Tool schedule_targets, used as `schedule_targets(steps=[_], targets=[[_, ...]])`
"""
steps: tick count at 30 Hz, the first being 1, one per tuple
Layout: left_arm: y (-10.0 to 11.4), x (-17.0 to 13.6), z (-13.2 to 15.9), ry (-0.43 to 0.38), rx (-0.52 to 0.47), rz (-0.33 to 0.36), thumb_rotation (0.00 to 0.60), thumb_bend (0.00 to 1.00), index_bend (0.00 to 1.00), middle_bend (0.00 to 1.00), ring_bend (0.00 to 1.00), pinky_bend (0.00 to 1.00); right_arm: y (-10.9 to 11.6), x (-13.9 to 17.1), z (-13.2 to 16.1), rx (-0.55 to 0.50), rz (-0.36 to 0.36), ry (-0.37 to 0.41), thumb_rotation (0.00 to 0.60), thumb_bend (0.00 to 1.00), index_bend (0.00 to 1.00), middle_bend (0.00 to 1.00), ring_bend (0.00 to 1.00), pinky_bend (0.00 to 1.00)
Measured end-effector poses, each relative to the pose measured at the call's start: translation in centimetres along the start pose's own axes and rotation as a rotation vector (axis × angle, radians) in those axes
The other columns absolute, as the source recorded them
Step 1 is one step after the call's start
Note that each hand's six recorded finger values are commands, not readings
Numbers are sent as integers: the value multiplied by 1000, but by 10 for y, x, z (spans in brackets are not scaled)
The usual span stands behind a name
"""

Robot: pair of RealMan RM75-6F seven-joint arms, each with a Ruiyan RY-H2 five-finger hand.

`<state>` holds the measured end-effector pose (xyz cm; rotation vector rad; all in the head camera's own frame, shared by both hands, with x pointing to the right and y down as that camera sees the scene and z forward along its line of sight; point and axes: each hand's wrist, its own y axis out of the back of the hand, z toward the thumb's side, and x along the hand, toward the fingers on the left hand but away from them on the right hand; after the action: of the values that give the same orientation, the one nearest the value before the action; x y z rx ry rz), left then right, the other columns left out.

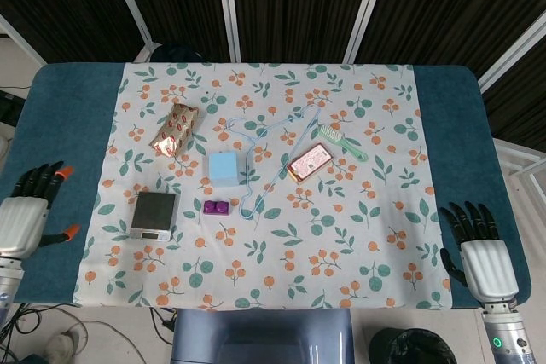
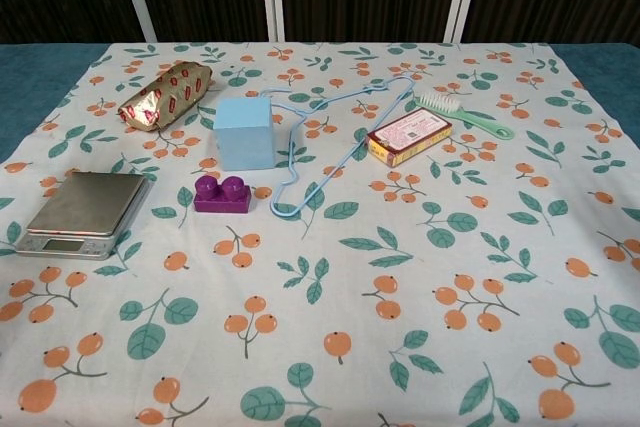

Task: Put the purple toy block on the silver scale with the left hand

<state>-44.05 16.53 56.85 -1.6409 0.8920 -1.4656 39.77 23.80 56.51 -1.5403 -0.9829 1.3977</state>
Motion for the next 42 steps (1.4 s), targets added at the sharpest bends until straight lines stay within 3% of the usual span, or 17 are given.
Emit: schedule_targets(steps=[12, 22, 24, 30, 42], targets=[[-34, 51, 94, -154, 186, -187, 600, 139, 191, 220, 21, 100, 3, -1, -4, -2, -6, -11, 600, 481, 129, 126, 39, 0], [-79, 63, 163, -215, 154, -298, 600, 141, 230, 249, 38, 122, 5, -1, -9, -4, -4, -22, 600, 480, 129, 126, 38, 0], [-85, 64, 173, -220, 144, -313, 600, 159, 250, 275, 80, 181, 6, -1, -11, -4, -8, -27, 600, 481, 129, 126, 39, 0], [-92, 69, 198, -236, 139, -305, 600, 199, 274, 315, 211, 380, 7, -2, -12, -4, -11, -29, 600, 480, 129, 126, 39, 0], [-101, 86, 217, -195, 140, -255, 600, 199, 299, 327, 223, 388, 8, -2, -14, -11, -11, -32, 600, 480, 129, 126, 39, 0]])
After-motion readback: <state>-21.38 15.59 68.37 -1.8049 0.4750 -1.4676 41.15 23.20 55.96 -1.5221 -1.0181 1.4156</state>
